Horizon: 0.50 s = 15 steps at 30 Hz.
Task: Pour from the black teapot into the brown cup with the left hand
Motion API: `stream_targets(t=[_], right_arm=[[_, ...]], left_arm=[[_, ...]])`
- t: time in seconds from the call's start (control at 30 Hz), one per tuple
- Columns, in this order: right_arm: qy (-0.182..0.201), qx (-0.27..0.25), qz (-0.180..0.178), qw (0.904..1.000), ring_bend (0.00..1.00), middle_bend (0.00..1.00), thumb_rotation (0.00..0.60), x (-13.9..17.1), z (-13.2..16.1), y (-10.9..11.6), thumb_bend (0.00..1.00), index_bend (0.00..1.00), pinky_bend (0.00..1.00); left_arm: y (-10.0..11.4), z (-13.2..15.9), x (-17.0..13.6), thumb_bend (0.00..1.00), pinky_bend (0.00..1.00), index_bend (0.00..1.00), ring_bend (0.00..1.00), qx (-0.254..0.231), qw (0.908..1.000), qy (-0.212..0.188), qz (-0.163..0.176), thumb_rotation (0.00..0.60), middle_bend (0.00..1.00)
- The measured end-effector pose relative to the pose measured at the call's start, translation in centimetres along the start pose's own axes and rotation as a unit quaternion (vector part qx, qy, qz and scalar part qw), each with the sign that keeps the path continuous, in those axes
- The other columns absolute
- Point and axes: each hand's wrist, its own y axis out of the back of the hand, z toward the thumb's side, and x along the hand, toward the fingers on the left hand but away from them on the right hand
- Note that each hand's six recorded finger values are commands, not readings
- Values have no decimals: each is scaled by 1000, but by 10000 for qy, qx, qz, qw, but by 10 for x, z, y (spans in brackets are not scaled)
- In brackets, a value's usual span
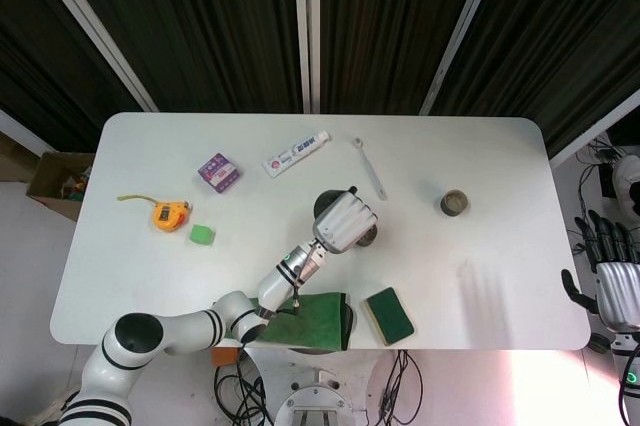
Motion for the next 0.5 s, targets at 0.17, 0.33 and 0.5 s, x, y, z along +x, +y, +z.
stream_targets(t=[0.17,0.33,0.5], right_arm=[[-1,-47,-5,10000,0,0,600,0,1,0,365,0,0],[10,-73,20,10000,0,0,600,0,1,0,365,0,0],[9,-78,29,10000,0,0,600,0,1,-1,365,0,0]], left_arm=[[0,0,-1,456,656,1000,1000,53,10000,-4,13,600,1000],[-1,0,-1,456,657,1000,1000,110,9999,1,12,600,1000],[-1,-1,-1,456,657,1000,1000,186,9998,16,30,600,1000]])
